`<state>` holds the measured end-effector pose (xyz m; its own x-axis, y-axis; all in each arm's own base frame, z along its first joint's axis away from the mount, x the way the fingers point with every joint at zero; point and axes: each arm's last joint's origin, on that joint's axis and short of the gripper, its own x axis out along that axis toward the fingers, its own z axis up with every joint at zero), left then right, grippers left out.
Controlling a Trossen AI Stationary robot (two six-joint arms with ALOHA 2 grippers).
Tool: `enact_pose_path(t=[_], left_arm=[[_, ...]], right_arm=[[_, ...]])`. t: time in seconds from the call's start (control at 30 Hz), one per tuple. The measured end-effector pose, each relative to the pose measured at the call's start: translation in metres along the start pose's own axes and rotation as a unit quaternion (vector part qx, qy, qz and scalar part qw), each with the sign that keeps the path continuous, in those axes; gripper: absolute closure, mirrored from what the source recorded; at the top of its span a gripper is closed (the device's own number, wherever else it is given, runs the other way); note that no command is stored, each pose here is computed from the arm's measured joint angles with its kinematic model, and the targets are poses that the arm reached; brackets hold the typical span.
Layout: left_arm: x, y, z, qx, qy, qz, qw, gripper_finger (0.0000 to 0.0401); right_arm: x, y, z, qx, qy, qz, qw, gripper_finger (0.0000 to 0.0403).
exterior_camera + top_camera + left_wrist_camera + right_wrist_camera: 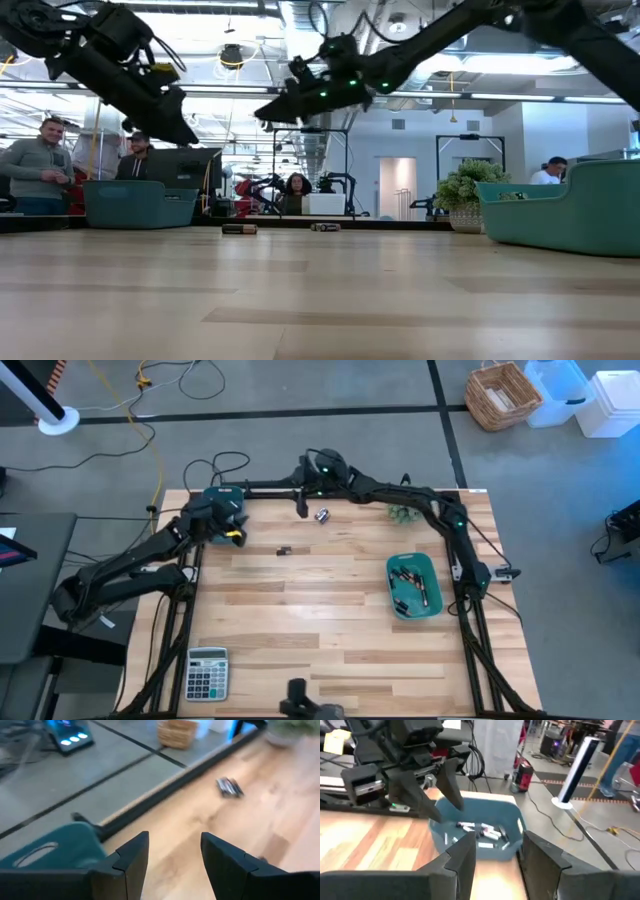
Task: Sort batteries
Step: Put the brown-block battery into the green bin
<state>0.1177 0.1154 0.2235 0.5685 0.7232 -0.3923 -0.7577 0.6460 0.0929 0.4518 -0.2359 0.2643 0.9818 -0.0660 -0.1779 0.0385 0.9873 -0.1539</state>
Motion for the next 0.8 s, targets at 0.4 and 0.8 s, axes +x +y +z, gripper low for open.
enact_pose_path(t=[0.4, 0.8], left_arm=[[0.036, -0.026, -0.007, 0.085, 0.014, -0.126, 0.988, 0.0255], [0.078, -0.054, -0.008, 0.138, 0.066, -0.188, 0.97, 0.0274]], right_arm=[[-0.093, 0.037, 0.007, -0.013, -0.006, -0.081, 0.997, 0.0232], [-0.196, 0.084, 0.003, -0.03, -0.025, -0.162, 0.986, 0.0232]])
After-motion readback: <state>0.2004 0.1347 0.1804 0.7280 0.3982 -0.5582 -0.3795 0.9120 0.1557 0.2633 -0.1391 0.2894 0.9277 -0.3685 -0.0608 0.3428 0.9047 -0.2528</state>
